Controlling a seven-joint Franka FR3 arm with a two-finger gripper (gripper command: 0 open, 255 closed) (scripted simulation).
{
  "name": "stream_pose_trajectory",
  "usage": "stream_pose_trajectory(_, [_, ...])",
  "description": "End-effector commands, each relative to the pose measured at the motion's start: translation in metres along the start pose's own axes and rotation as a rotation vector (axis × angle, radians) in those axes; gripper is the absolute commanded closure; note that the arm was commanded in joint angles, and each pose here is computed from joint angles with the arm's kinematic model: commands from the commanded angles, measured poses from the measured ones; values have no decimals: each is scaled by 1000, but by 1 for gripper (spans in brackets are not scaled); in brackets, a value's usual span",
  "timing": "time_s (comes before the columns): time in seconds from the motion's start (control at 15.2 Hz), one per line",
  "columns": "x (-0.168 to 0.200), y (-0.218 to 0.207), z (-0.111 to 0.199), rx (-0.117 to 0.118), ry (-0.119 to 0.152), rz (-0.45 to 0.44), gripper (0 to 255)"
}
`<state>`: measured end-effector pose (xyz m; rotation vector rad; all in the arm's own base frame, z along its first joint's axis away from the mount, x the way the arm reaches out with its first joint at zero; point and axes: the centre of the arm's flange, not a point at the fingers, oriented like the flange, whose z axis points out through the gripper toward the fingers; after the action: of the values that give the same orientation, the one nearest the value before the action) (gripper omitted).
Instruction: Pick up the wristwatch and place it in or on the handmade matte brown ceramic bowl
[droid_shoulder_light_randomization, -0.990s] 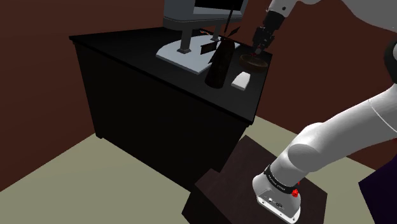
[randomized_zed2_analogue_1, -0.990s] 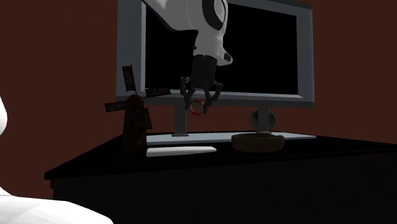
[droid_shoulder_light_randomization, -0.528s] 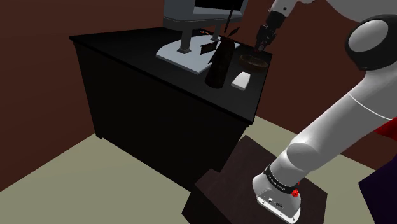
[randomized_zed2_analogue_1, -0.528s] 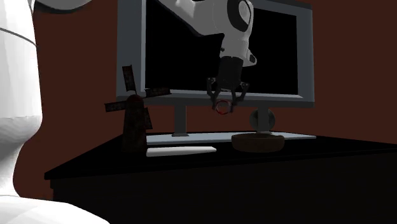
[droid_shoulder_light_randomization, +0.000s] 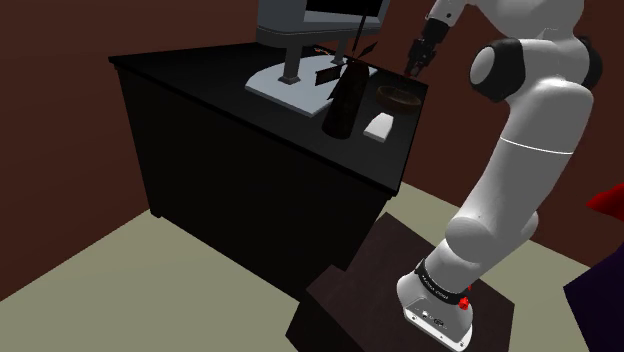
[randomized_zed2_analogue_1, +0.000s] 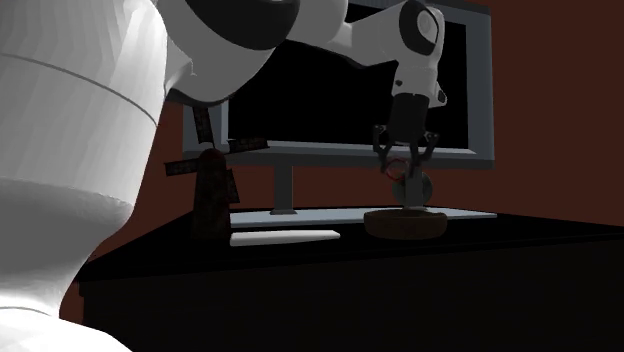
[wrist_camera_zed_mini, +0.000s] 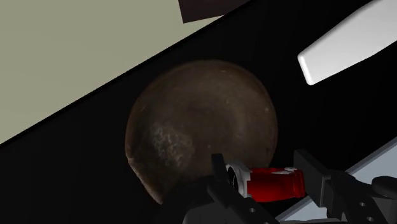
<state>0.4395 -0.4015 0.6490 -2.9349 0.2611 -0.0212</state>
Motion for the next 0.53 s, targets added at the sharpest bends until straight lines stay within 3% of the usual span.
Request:
stream_pose_trajectory(0.0, [5, 14, 5, 1, -1, -3, 255])
stream_pose_trajectory(0.46, [5, 21, 41, 1, -1, -3, 255])
